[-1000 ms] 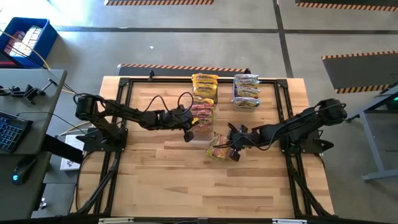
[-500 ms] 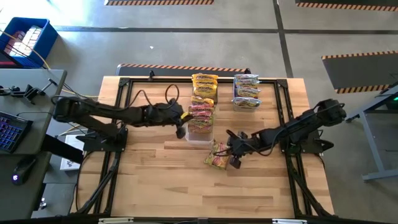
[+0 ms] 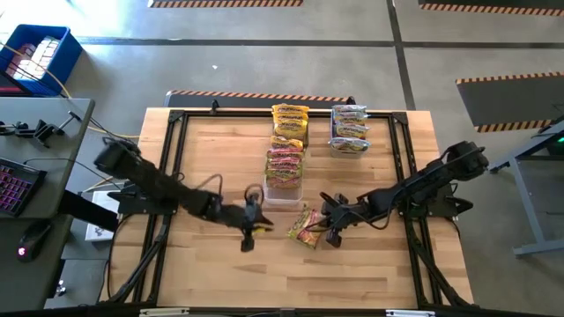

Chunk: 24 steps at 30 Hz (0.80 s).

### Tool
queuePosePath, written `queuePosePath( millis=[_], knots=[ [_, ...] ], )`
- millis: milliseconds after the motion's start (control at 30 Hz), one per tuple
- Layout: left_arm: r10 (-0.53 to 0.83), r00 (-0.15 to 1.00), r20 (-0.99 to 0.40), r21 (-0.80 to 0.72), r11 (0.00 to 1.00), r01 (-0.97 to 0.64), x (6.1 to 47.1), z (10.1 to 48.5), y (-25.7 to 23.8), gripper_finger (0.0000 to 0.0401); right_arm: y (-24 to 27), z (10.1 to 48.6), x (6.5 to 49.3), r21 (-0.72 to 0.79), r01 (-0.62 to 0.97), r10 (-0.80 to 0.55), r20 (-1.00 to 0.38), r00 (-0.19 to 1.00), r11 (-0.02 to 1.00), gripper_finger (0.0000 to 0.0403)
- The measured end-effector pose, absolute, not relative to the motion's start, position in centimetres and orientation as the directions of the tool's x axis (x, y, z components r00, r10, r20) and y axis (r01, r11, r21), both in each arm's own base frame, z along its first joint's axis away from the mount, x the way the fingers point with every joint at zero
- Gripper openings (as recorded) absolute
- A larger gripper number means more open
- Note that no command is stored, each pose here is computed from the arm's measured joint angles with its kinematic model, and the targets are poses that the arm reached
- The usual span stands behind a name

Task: Sort Maruchan noodles
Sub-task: Put the green noodle pack into the transparent bin

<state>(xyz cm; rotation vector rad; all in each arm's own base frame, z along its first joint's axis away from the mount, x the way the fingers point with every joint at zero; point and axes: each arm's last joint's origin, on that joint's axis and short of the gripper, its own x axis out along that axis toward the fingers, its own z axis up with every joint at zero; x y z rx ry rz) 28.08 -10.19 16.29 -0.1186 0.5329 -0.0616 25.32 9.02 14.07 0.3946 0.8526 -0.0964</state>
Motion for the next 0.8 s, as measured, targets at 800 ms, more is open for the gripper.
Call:
queuePosePath(
  millis=[800],
  knots=[
    [0.019, 0.794, -0.607, -0.021, 0.999, -0.041, 33.2, 11.4, -11.6, 0.0185, 9.7, 12.8, 26.8, 0.343, 0.175, 0.128, -0.701, 0.701, 0.923, 0.0000]
  ],
)
